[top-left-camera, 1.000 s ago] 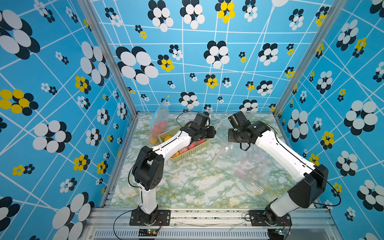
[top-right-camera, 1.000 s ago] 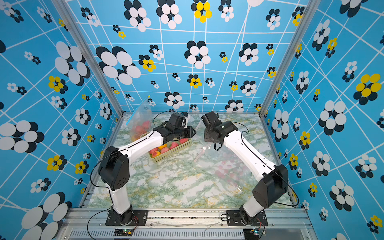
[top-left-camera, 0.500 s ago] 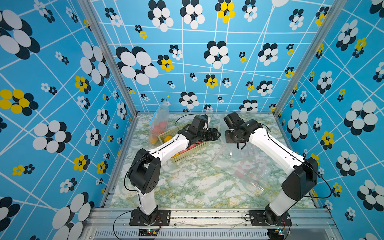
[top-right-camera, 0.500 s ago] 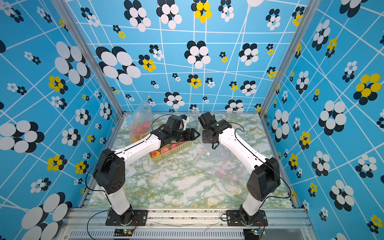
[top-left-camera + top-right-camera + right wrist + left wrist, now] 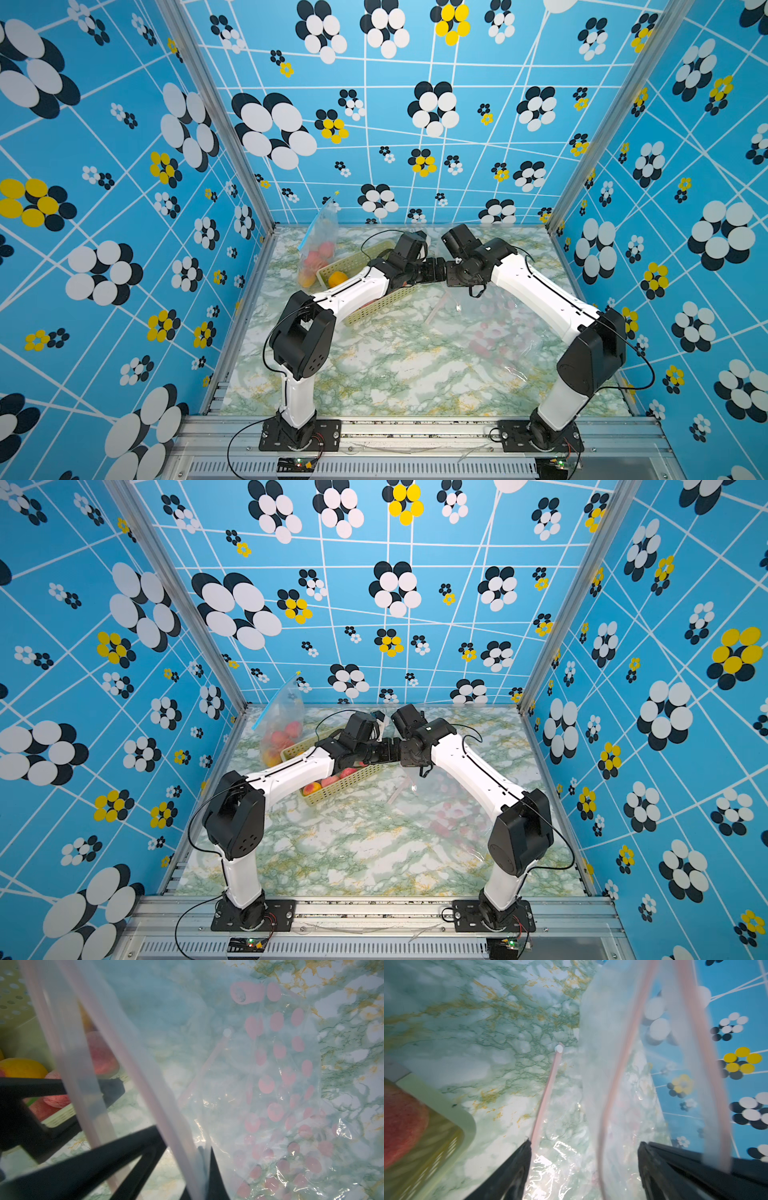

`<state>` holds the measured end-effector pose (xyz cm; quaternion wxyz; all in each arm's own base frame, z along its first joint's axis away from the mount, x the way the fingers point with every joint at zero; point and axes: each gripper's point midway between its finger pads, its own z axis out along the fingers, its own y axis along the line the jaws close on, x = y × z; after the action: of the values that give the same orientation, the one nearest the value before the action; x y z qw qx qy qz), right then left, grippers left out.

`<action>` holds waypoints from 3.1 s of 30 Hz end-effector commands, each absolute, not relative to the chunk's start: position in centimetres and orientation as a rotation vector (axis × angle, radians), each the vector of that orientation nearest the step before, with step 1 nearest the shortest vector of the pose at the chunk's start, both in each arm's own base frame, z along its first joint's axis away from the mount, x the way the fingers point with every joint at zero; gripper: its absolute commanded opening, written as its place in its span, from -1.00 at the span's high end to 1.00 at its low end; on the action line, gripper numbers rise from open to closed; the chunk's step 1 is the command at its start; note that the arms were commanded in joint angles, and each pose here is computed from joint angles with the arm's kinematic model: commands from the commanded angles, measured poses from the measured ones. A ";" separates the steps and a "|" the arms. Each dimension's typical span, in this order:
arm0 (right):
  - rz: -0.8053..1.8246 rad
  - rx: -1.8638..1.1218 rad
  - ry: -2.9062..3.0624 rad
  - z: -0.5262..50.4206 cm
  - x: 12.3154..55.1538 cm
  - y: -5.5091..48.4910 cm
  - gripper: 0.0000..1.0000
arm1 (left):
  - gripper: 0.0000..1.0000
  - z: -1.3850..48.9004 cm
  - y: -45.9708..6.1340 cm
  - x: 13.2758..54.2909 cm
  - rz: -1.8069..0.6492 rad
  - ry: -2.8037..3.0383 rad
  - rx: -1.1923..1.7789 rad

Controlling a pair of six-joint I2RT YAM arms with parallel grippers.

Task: Place the peach in a zip-top bag and seal the zipper
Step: Open the zipper of the food storage bag at the center of the board, then pick up the peach from the basket.

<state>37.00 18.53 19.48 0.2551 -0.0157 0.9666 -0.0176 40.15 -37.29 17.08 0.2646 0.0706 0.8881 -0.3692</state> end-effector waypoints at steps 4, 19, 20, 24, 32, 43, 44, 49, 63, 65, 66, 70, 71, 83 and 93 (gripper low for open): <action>-0.033 -0.038 2.618 21.0 36.3 18.6 1.00 | -0.33 12.9 -33.0 41.9 -0.527 2.486 0.229; -0.051 -0.050 2.639 21.0 36.6 18.8 1.00 | -0.45 17.5 -33.8 40.7 -0.768 2.379 0.279; -0.053 -0.054 2.643 20.8 36.7 18.9 1.00 | -0.52 18.7 -34.0 40.4 -0.805 2.354 0.289; -0.063 -0.064 2.651 20.5 37.0 19.1 1.00 | -0.68 21.0 -33.6 39.3 -0.853 2.312 0.300; -0.059 -0.069 2.661 20.1 37.4 19.5 1.00 | -0.74 22.5 -29.6 38.7 -0.768 2.279 0.197; -0.055 -0.070 2.661 19.8 37.4 19.6 1.00 | -0.58 18.5 -21.9 44.7 -0.492 2.367 0.014; -0.058 -0.070 2.662 19.8 37.4 19.5 1.00 | -0.58 17.7 -21.8 45.5 -0.479 2.385 0.012; -0.070 -0.062 2.668 19.4 37.4 19.4 1.00 | -0.59 14.8 -22.3 48.3 -0.497 2.441 -0.020; -0.051 -0.057 2.668 19.0 37.6 19.8 1.00 | -0.58 9.0 -21.4 52.3 -0.400 2.563 -0.095; -0.052 -0.058 2.671 18.9 37.6 19.8 1.00 | -0.53 8.5 -21.4 52.6 -0.399 2.572 -0.102; -0.051 -0.057 2.670 18.9 37.5 19.7 1.00 | -0.50 8.3 -21.5 52.8 -0.401 2.574 -0.100; -0.054 -0.055 2.669 18.9 37.6 19.7 1.00 | -0.46 7.1 -21.6 53.1 -0.395 2.606 -0.097; -0.053 -0.057 2.668 19.0 37.5 19.7 1.00 | -0.45 6.9 -21.6 53.1 -0.393 2.615 -0.095; -0.047 -0.056 2.671 18.6 37.5 19.8 1.00 | -0.42 4.4 -21.1 53.4 -0.361 2.665 -0.105; -0.045 -0.057 2.672 18.4 37.6 19.9 1.00 | -0.47 4.0 -20.9 53.4 -0.350 2.677 -0.102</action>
<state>37.71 19.66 19.17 0.2390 -0.0201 0.9707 -0.0148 53.77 -21.54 4.92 0.2360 -0.0398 0.9610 -0.1385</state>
